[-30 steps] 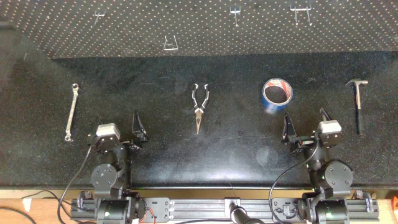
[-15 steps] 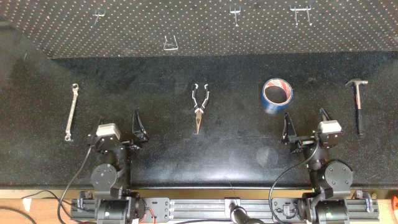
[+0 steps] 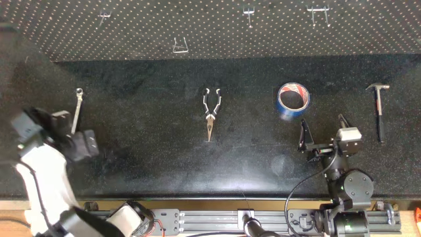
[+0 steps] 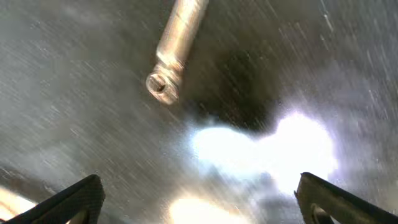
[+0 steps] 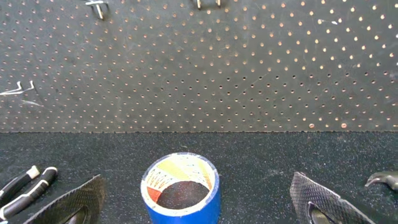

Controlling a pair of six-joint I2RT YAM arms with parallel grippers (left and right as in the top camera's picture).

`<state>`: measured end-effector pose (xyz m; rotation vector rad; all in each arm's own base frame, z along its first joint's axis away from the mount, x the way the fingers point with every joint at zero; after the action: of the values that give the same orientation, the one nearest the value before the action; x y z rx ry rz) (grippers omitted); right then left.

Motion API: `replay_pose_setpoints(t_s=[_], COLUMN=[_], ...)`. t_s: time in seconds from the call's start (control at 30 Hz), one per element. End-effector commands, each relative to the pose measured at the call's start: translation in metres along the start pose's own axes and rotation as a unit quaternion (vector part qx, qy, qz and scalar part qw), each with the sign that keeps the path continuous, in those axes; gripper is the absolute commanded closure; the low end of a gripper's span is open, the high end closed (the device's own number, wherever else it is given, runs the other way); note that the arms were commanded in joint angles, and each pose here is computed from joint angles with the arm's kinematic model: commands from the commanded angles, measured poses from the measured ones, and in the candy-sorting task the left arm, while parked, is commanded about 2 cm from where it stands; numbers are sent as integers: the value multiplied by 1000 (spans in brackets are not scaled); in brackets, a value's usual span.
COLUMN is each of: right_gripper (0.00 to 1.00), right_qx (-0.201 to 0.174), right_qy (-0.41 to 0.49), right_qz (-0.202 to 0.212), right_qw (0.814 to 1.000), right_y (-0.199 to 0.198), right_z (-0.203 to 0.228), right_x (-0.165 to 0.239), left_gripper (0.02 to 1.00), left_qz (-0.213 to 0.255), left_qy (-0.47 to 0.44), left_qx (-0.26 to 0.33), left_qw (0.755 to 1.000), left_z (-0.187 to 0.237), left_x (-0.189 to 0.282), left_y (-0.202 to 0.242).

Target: Place Tools Onto Pegboard

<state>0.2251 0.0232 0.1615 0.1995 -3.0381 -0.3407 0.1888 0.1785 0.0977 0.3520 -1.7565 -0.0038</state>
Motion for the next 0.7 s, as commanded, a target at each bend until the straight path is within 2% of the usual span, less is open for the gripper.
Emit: replay_pose_setpoints(t_s=[0.03,0.13,0.23,0.4,0.5,0.7], right_gripper=[25,25,25,25,25,25], right_qx=[-7,-7,-7,-7,-7,-7], right_qy=[-1,-1,-1,-1,-1,-1], right_qz=[0,0,0,0,0,0], right_qw=[1000,1000,1000,1000,1000,1000], right_y=[-1,-1,-1,-1,-1,-1], right_z=[1,1,1,1,1,1], right_x=[0,0,0,0,0,0], left_gripper=[25,25,25,25,25,25], left_qz=[19,62,93,91,104,128], left_qy=[-13,-8,15,12,17,20], left_qx=[-32,-128,-161,-159,-132,-129], left_qw=[999,990,982,983,986,983], left_z=[-51,-66,-61,-67,-66,-64], left_x=[-6,-28,-53,-73,-82,-90], left_y=[35,32,25,27,23,15])
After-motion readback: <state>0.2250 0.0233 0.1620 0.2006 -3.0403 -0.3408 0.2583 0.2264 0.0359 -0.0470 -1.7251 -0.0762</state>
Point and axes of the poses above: each gripper's point midway between its finger pads, its own x axis back along the fingers, its own y axis along the line the jaws close on, z = x × y, the point moved 2 cm from there along x, back along the fingers, and after that the axes turned 8 degrees about -x, right-handed, at the moved point
